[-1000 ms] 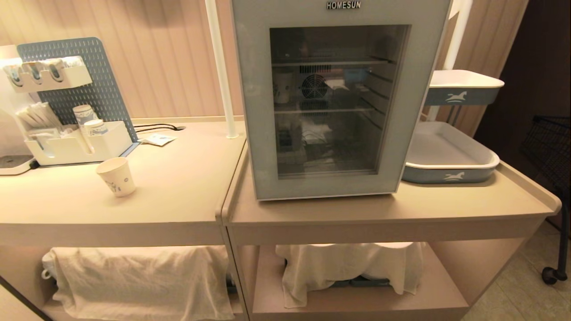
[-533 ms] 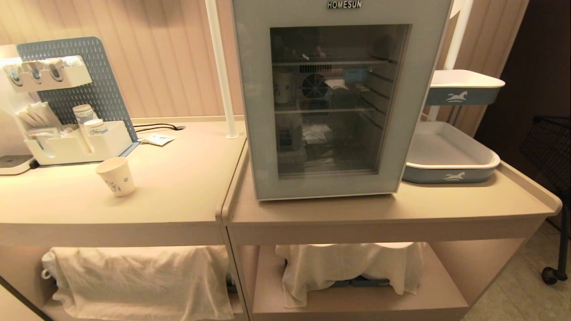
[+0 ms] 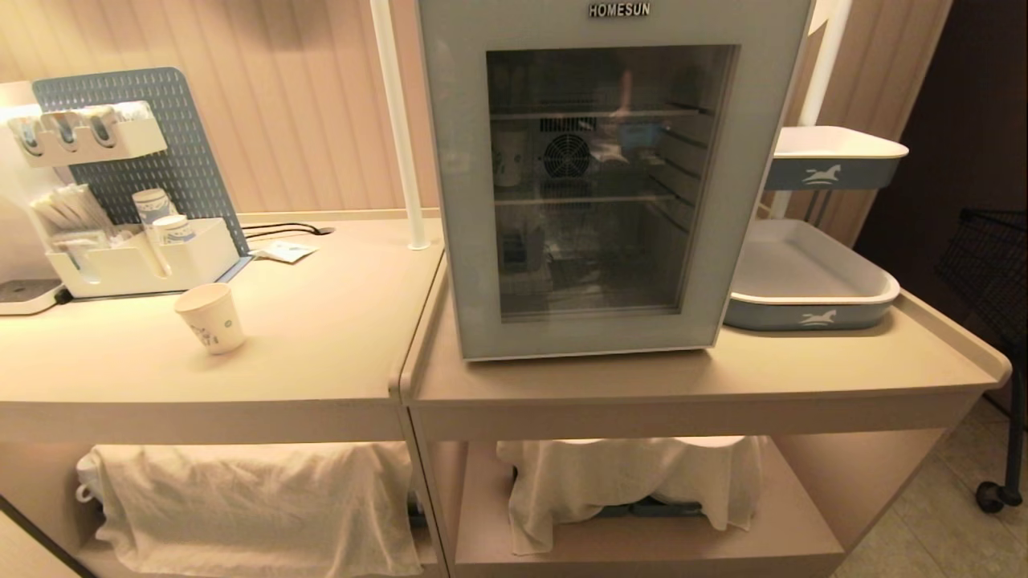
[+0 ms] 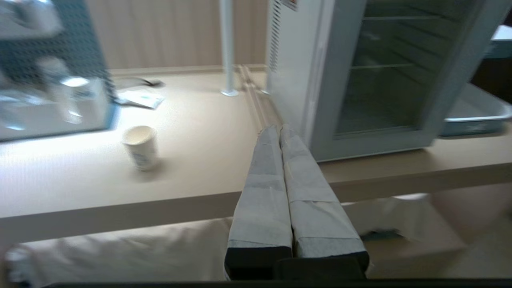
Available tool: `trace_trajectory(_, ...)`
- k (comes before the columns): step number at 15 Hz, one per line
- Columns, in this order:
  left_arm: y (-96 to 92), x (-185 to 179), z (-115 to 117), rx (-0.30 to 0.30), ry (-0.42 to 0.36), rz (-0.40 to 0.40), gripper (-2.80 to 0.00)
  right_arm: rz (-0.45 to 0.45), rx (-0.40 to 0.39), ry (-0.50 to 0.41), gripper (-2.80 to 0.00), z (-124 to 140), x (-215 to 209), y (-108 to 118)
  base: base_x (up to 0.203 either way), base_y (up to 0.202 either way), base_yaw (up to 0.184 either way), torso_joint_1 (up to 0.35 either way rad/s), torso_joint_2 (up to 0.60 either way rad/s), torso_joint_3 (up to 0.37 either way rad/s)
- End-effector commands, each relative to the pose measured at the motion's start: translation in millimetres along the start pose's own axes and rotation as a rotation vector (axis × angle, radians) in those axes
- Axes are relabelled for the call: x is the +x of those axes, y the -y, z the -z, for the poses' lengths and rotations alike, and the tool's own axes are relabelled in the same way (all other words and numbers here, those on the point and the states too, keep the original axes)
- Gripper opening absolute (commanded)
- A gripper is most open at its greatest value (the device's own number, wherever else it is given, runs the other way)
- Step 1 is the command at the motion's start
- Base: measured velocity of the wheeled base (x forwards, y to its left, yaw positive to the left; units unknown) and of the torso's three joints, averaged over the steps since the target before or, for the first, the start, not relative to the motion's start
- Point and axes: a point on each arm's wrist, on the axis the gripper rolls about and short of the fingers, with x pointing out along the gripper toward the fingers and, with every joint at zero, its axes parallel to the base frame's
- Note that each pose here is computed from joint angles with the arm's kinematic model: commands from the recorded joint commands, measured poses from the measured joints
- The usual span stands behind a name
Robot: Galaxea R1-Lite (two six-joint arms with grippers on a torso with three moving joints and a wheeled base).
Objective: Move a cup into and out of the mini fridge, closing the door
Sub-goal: Open the freezer door
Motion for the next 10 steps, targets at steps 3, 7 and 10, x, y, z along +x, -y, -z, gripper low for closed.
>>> trace_trajectory(3, -17.1, 162, -37, -0.278, -0.255, 0.228, -2.8, -0.001, -0.002, 0.0, -2.8, 0, 0, 0, 0.0, 0.0, 0.0, 0.0, 0.0, 0.0)
trace_trajectory(7, -40.0, 249, -11, -0.37, -0.342, 0.234, -2.8, -0.001, -0.001, -0.002, -2.8, 0, 0, 0, 0.0, 0.0, 0.0, 0.0, 0.0, 0.0)
trace_trajectory(10, -56.3, 301, 26, -0.301, -0.371, 0.229, -2.8, -0.001, -0.001, -0.002, -2.8, 0, 0, 0, 0.0, 0.0, 0.0, 0.0, 0.0, 0.0)
